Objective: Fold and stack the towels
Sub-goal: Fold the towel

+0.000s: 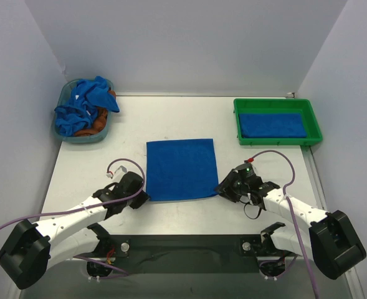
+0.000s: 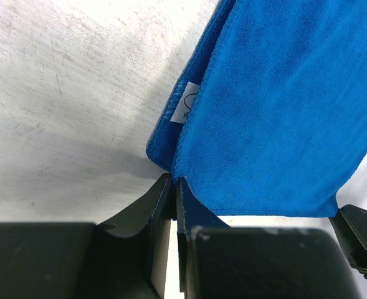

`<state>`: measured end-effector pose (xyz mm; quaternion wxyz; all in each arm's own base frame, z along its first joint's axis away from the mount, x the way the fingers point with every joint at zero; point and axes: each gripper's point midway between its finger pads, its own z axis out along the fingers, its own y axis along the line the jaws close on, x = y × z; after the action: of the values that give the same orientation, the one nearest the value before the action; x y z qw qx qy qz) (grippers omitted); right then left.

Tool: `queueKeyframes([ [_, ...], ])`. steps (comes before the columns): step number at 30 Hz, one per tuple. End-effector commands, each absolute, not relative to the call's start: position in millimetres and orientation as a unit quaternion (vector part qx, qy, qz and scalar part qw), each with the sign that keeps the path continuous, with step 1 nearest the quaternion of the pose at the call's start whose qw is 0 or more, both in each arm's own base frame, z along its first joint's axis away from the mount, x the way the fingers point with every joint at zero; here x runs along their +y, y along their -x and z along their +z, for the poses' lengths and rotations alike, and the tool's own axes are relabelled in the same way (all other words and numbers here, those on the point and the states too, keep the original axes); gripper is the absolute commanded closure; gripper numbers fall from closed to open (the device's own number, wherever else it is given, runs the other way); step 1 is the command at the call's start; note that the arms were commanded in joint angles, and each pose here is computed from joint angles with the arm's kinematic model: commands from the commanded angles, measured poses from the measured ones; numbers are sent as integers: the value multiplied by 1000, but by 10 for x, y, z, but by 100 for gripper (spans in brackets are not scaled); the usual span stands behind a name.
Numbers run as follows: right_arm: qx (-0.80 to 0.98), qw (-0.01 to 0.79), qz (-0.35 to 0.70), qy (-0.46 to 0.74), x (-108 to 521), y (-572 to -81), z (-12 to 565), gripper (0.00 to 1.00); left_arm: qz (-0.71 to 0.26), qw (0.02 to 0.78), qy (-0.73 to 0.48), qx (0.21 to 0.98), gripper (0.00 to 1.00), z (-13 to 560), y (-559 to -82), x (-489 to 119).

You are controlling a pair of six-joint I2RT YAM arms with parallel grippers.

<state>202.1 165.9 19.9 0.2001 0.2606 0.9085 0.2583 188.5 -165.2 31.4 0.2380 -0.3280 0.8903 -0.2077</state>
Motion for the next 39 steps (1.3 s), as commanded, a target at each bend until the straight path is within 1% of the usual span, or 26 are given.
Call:
queueKeyframes([
  [1,902,207,269,-267,1725,-2083,291,65,-219,245,326,886,83,368,-1912,-1675],
  [12,894,204,291,-273,1886,-2093,415,64,-219,243,327,887,83,368,-1916,-1681],
  [25,880,213,266,-330,1734,-2121,240,63,-220,243,327,886,83,368,-1912,-1678],
  [35,872,212,260,-356,1664,-2136,109,68,-219,243,329,886,83,352,-1903,-1667],
  [39,871,212,259,-360,1647,-2125,76,73,-218,242,329,887,83,342,-1892,-1662],
])
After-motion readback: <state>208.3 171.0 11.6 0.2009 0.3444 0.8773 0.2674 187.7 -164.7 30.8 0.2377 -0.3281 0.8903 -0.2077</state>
